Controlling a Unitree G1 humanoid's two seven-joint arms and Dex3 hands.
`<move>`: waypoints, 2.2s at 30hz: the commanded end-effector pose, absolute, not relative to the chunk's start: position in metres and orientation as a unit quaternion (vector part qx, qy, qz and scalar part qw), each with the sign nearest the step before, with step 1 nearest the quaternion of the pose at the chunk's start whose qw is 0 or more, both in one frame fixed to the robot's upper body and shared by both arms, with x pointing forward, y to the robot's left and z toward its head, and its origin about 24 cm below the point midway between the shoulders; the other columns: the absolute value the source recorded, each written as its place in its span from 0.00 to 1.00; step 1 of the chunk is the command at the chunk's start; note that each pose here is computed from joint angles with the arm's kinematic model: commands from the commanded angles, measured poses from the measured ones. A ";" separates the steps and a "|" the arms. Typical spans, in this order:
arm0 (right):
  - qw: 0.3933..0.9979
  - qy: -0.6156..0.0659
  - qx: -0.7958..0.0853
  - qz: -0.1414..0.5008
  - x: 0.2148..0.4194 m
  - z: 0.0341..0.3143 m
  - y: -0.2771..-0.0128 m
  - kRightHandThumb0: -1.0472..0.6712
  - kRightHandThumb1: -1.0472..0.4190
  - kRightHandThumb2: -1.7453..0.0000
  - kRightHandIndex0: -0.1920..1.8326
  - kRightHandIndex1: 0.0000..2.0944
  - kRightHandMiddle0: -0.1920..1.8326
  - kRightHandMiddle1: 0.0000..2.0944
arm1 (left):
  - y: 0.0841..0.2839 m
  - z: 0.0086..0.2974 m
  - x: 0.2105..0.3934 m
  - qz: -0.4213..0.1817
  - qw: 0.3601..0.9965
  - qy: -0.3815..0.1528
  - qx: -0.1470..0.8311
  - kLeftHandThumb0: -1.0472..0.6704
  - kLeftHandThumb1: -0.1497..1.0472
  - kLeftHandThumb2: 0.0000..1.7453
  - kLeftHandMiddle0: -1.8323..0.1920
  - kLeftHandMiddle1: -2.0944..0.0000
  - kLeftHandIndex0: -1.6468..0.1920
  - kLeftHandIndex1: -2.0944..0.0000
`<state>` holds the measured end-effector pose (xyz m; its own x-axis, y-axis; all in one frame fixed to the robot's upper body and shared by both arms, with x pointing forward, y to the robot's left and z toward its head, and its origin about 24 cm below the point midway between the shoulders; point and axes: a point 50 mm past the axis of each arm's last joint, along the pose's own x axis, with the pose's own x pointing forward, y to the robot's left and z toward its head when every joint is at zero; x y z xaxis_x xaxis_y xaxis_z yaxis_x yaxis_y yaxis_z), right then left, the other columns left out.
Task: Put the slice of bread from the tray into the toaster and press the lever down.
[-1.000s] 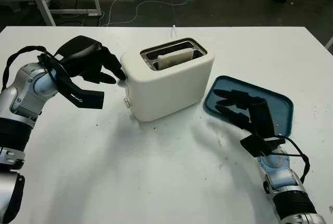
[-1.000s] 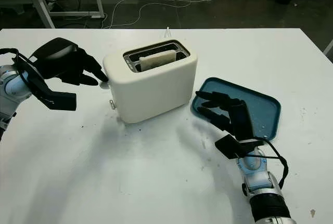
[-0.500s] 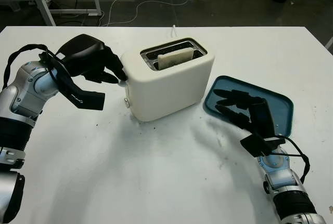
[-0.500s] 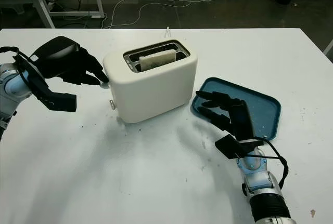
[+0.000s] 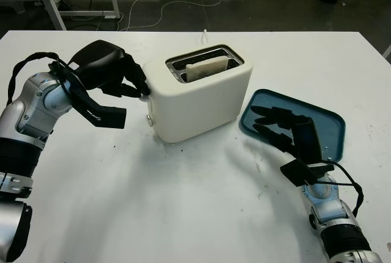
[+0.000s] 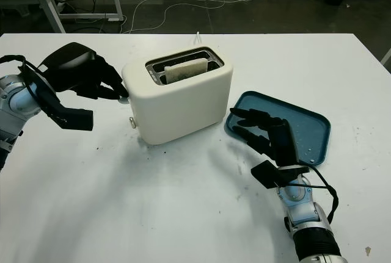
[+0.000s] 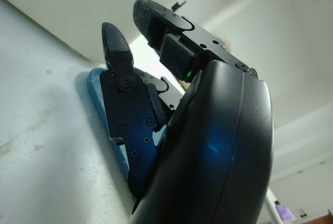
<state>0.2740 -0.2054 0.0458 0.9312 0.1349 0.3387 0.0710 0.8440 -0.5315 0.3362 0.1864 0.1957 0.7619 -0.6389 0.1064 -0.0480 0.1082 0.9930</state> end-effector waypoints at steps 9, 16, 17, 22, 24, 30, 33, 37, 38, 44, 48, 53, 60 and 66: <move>0.929 -0.213 -0.302 0.029 0.275 0.050 -0.205 0.45 0.09 0.99 0.55 0.24 0.59 0.00 | 0.178 0.167 0.341 -0.212 0.696 -0.270 0.631 0.41 0.82 0.01 0.36 0.41 0.16 0.99; 0.923 -0.221 -0.312 0.034 0.275 0.057 -0.207 0.43 0.10 1.00 0.54 0.24 0.58 0.00 | 0.159 0.100 0.332 -0.210 0.758 -0.218 0.578 0.40 0.88 0.02 0.38 0.44 0.20 1.00; 0.921 -0.225 -0.315 0.034 0.275 0.058 -0.208 0.43 0.09 1.00 0.54 0.24 0.58 0.00 | 0.155 0.087 0.328 -0.206 0.770 -0.207 0.567 0.41 0.89 0.01 0.38 0.44 0.20 1.00; 0.909 -0.232 -0.343 0.038 0.275 0.060 -0.209 0.43 0.11 1.00 0.54 0.25 0.57 0.00 | 0.142 0.023 0.311 -0.183 0.824 -0.116 0.524 0.45 0.89 0.01 0.42 0.46 0.24 1.00; 0.909 -0.229 -0.345 0.039 0.276 0.059 -0.208 0.44 0.12 1.00 0.53 0.25 0.57 0.00 | 0.137 0.006 0.305 -0.173 0.846 -0.076 0.499 0.45 0.89 0.04 0.43 0.51 0.25 1.00; 0.909 -0.239 -0.339 0.045 0.276 0.063 -0.203 0.42 0.11 1.00 0.53 0.26 0.57 0.00 | 0.124 -0.008 0.290 -0.146 0.889 -0.032 0.433 0.45 0.89 0.08 0.45 0.47 0.27 1.00; 0.908 -0.243 -0.339 0.044 0.276 0.066 -0.201 0.42 0.11 1.00 0.53 0.27 0.57 0.00 | 0.121 -0.005 0.288 -0.139 0.896 -0.039 0.420 0.45 0.89 0.07 0.45 0.45 0.27 1.00; 0.911 -0.246 -0.327 0.043 0.276 0.065 -0.199 0.43 0.11 1.00 0.53 0.27 0.57 0.00 | 0.120 0.003 0.285 -0.131 0.900 -0.051 0.413 0.45 0.89 0.07 0.46 0.43 0.25 0.99; 0.912 -0.245 -0.327 0.042 0.276 0.064 -0.199 0.43 0.11 1.00 0.53 0.28 0.57 0.00 | 0.120 0.004 0.284 -0.130 0.901 -0.051 0.412 0.45 0.89 0.07 0.46 0.43 0.25 0.99; 0.913 -0.241 -0.327 0.041 0.275 0.063 -0.201 0.43 0.11 1.00 0.52 0.29 0.57 0.00 | 0.119 0.018 0.281 -0.129 0.902 -0.060 0.407 0.45 0.89 0.07 0.47 0.43 0.26 0.99; 0.911 -0.241 -0.333 0.043 0.275 0.063 -0.202 0.43 0.11 1.00 0.52 0.29 0.57 0.00 | 0.118 0.027 0.281 -0.125 0.908 -0.068 0.394 0.44 0.89 0.04 0.46 0.35 0.25 0.99; 0.903 -0.240 -0.353 0.044 0.275 0.062 -0.202 0.43 0.11 1.00 0.52 0.29 0.57 0.00 | 0.111 0.024 0.281 -0.132 0.912 -0.063 0.384 0.45 0.84 0.00 0.44 0.36 0.21 0.97; 0.902 -0.237 -0.358 0.047 0.275 0.060 -0.200 0.44 0.11 1.00 0.52 0.29 0.57 0.00 | 0.105 0.013 0.281 -0.143 0.906 -0.044 0.395 0.45 0.80 0.00 0.42 0.34 0.19 0.95; 0.903 -0.235 -0.357 0.049 0.275 0.058 -0.199 0.43 0.10 1.00 0.51 0.29 0.57 0.00 | 0.107 0.020 0.286 -0.134 0.908 -0.035 0.396 0.45 0.80 0.00 0.43 0.34 0.19 0.95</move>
